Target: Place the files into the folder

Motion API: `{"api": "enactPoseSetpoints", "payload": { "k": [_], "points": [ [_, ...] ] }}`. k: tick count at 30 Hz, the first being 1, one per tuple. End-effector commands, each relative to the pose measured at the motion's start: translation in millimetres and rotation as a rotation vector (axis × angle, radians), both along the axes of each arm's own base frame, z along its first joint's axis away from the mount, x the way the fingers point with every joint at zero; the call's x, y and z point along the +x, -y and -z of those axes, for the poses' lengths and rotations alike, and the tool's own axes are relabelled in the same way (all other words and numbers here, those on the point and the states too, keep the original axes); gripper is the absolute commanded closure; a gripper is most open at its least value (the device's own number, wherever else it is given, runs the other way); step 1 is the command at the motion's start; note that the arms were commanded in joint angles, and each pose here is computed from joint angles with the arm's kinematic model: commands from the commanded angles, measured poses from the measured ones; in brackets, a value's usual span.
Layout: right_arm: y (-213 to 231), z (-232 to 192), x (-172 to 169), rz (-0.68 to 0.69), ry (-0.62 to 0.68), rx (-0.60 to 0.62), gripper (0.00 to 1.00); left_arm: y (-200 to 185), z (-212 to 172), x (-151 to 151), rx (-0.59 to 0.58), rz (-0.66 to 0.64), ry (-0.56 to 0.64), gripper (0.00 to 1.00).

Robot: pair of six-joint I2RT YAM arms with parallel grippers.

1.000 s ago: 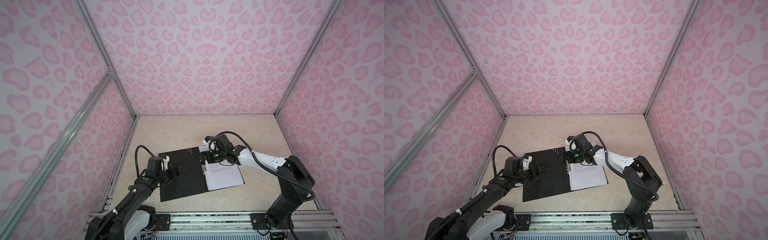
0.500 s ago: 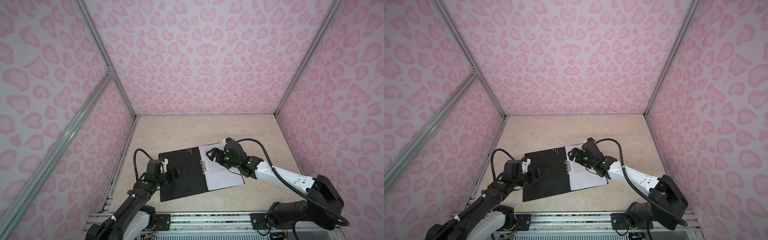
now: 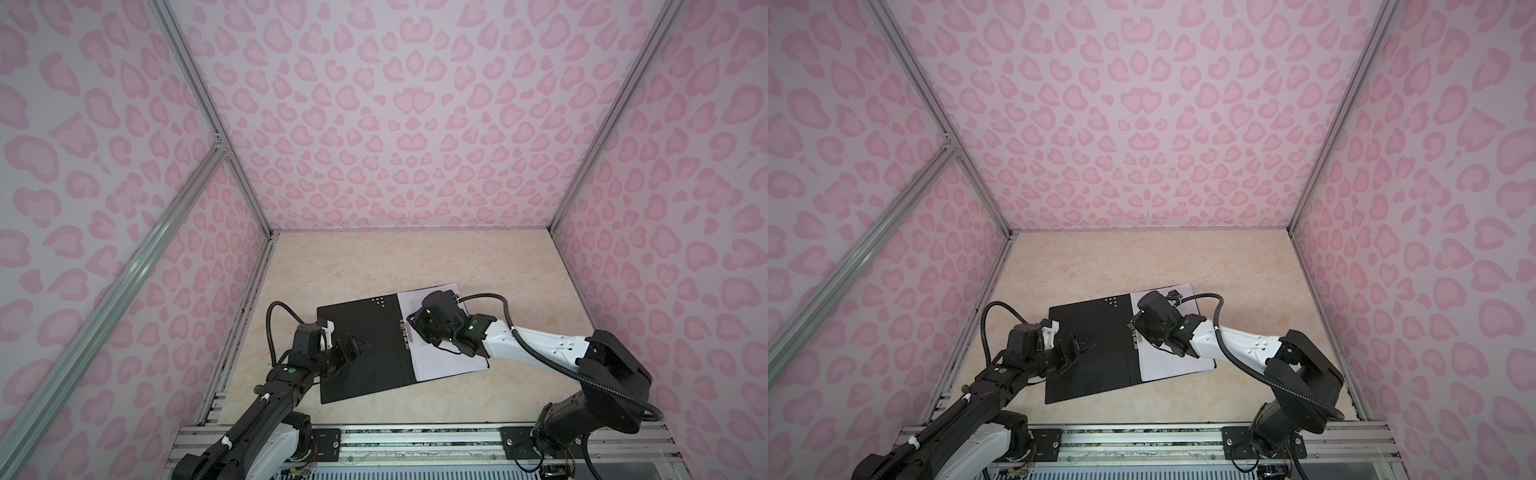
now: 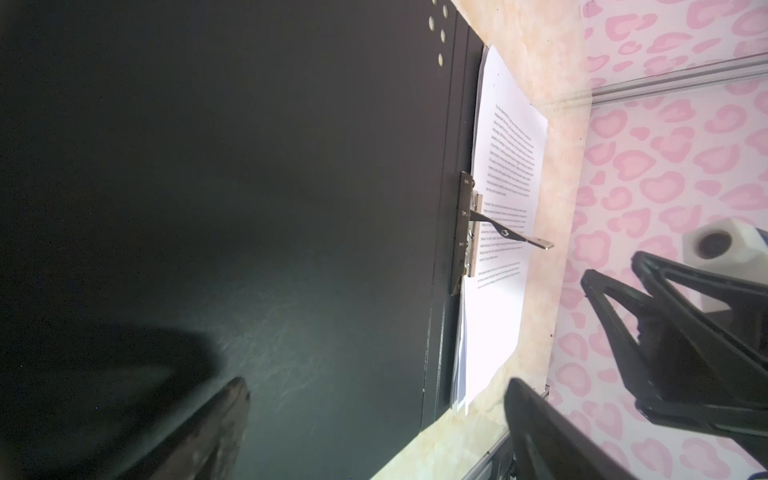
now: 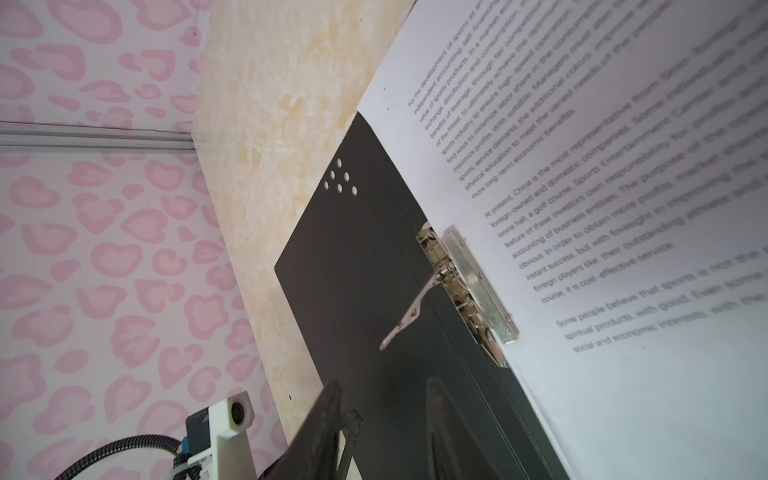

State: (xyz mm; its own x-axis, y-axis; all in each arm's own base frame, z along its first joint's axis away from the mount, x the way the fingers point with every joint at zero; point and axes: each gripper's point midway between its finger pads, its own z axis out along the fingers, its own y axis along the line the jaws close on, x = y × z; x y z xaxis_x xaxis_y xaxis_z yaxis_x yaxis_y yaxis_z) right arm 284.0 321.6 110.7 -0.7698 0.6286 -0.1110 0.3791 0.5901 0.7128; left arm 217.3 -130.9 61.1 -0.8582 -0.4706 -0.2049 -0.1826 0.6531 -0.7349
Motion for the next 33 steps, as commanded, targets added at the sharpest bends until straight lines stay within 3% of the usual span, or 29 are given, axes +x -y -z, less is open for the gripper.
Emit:
{"api": "enactPoseSetpoints", "payload": {
  "k": [1, 4, 9, 33],
  "points": [
    [-12.5, 3.5, 6.7, 0.029, -0.026, 0.050, 0.65, -1.6, 0.9, 0.6, 0.007, -0.006, 0.010, 0.03],
    [-24.9, 10.1, 9.2, 0.018, -0.053, 0.066, 0.71, -2.1, 1.7, 0.4, 0.008, -0.009, 0.010, 0.03],
    [-35.0, 13.4, 12.8, 0.010, -0.060, 0.053, 0.72, -2.5, 1.4, -0.4, 0.009, -0.010, 0.014, 0.03],
    [-22.1, 29.1, 10.3, 0.034, -0.100, -0.004, 0.85, -5.5, -3.4, 1.1, 0.019, -0.020, 0.032, 0.03]
  ]
}}
